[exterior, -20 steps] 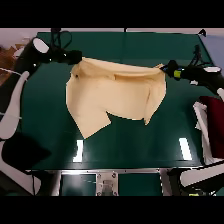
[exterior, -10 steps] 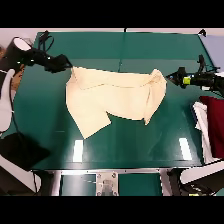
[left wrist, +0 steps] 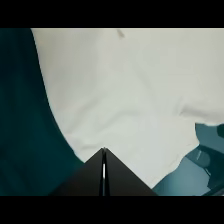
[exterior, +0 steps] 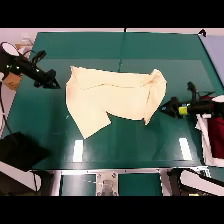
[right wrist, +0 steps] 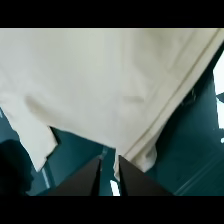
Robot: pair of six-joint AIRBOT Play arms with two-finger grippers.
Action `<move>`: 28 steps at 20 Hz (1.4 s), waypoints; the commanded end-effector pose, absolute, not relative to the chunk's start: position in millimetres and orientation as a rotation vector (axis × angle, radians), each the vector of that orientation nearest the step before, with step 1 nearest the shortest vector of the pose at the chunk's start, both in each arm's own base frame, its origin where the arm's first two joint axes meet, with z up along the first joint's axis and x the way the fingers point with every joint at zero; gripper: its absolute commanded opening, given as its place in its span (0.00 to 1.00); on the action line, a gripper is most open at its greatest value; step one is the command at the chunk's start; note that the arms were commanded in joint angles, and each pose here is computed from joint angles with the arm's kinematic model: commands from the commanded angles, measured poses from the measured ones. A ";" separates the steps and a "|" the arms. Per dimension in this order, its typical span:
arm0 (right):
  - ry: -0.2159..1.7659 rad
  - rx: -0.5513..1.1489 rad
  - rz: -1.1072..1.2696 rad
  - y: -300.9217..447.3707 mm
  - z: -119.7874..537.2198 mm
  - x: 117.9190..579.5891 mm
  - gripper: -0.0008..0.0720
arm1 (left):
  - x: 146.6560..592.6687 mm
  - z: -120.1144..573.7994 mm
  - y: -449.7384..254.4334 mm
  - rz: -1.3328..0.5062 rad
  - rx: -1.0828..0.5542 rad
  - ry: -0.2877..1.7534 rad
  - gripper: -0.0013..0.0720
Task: Fold the shirts.
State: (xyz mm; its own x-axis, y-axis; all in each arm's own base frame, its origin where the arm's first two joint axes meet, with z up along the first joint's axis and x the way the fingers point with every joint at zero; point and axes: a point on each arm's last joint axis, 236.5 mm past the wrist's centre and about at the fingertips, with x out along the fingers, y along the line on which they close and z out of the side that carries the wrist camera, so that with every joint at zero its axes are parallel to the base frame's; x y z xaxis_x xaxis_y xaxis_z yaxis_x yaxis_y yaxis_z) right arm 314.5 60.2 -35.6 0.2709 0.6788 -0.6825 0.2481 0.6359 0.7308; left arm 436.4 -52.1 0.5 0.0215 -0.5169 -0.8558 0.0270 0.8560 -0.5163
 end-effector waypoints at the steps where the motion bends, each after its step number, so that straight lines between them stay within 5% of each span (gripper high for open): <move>1: 1.390 0.880 0.334 87.9 -64.2 263.4 0.47 | 385.4 -25.1 -55.7 -0.439 -0.395 1.567 0.05; 3: 1.390 0.836 0.344 97.9 -68.9 264.7 0.62 | 365.7 -38.1 -56.0 -0.407 -0.391 1.541 0.05; 9: 1.400 0.797 0.278 118.1 -89.5 284.4 0.62 | 341.2 -50.5 -60.6 -0.384 -0.421 1.556 0.05; 11: 1.417 0.821 0.256 119.2 -92.7 293.7 0.54 | 342.8 -49.4 -62.6 -0.387 -0.432 1.549 0.05; 13: 1.417 0.830 0.244 117.3 -92.7 304.4 0.37 | 343.2 -49.4 -62.5 -0.375 -0.444 1.551 0.62; 14: 1.414 0.828 0.240 116.1 -91.6 308.5 0.19 | 344.4 -49.5 -62.1 -0.365 -0.452 1.549 0.67; 15: 1.406 0.819 0.244 115.2 -89.0 312.4 0.04 | 344.9 -49.8 -61.8 -0.364 -0.450 1.546 0.67; 23: 1.282 0.988 0.247 36.0 0.3 308.9 0.03 | 360.0 -53.1 -54.4 -0.331 -0.426 1.485 0.67; 28: 1.223 1.234 0.058 -42.8 -35.5 283.2 0.03 | 387.7 -56.4 -48.8 -0.283 -0.439 1.381 0.67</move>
